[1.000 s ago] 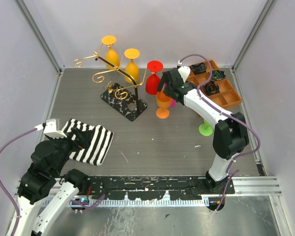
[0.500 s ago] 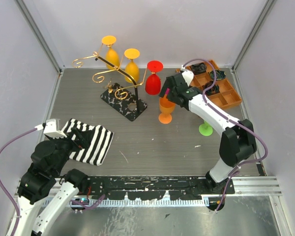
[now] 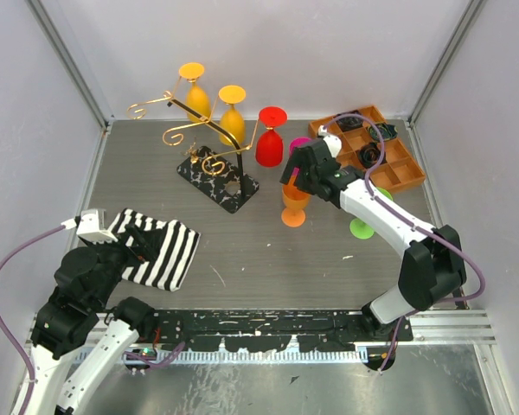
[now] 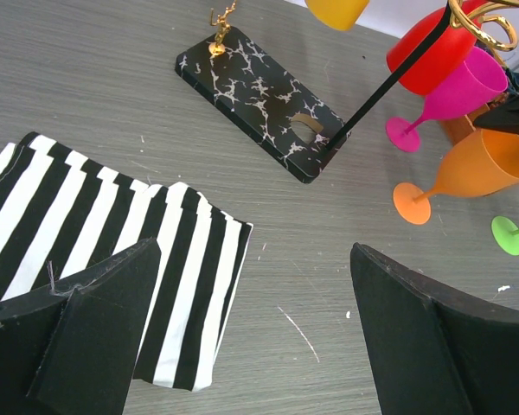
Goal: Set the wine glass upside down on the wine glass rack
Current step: Move the wine glass to the center of the board.
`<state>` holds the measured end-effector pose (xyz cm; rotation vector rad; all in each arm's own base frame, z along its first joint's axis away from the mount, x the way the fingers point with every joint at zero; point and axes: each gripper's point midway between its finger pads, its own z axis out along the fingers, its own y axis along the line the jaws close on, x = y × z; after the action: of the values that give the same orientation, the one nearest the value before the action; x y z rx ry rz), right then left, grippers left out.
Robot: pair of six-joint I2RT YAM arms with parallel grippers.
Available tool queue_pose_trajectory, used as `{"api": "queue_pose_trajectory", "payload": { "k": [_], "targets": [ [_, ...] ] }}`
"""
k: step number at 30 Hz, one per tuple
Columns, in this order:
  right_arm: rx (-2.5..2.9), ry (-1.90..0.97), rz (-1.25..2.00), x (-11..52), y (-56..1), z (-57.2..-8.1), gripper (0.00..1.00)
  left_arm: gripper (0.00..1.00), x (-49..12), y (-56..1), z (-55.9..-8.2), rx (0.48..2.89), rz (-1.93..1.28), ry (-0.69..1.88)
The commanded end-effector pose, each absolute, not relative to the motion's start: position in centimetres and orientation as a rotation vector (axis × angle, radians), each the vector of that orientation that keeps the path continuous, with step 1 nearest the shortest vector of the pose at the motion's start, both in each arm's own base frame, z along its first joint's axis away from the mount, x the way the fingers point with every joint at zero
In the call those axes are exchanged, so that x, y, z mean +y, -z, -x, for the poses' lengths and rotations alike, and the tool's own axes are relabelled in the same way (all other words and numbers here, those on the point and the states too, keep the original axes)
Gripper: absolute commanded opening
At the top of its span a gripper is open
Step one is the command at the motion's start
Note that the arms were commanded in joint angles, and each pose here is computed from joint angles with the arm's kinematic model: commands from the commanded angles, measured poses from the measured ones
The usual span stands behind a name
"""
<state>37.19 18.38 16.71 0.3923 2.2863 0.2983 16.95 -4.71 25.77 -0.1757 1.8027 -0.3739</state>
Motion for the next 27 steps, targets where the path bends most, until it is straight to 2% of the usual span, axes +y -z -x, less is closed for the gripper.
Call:
{"api": "queue_pose_trajectory", "payload": {
  "k": [1, 12, 21, 27],
  "targets": [
    [2.29, -0.386, -0.326, 19.9, -17.5, -36.2, 0.93, 0.98, -5.0, -26.2, -17.4, 1.778, 0.182, 0.389],
    [2.315, -0.481, -0.278, 22.6, -17.3, -35.0, 0.93, 0.98, -4.9, -26.2, -17.4, 1.777, 0.183, 0.388],
    [2.291, -0.419, -0.286, 21.9, -17.3, -35.6, 0.93, 0.98, -5.0, -26.1, -17.4, 1.781, 0.183, 0.386],
    [2.249, -0.505, -0.203, 22.9, -19.4, -35.5, 0.95, 0.98, -5.0, -26.1, -17.4, 1.781, 0.183, 0.388]
  ]
}}
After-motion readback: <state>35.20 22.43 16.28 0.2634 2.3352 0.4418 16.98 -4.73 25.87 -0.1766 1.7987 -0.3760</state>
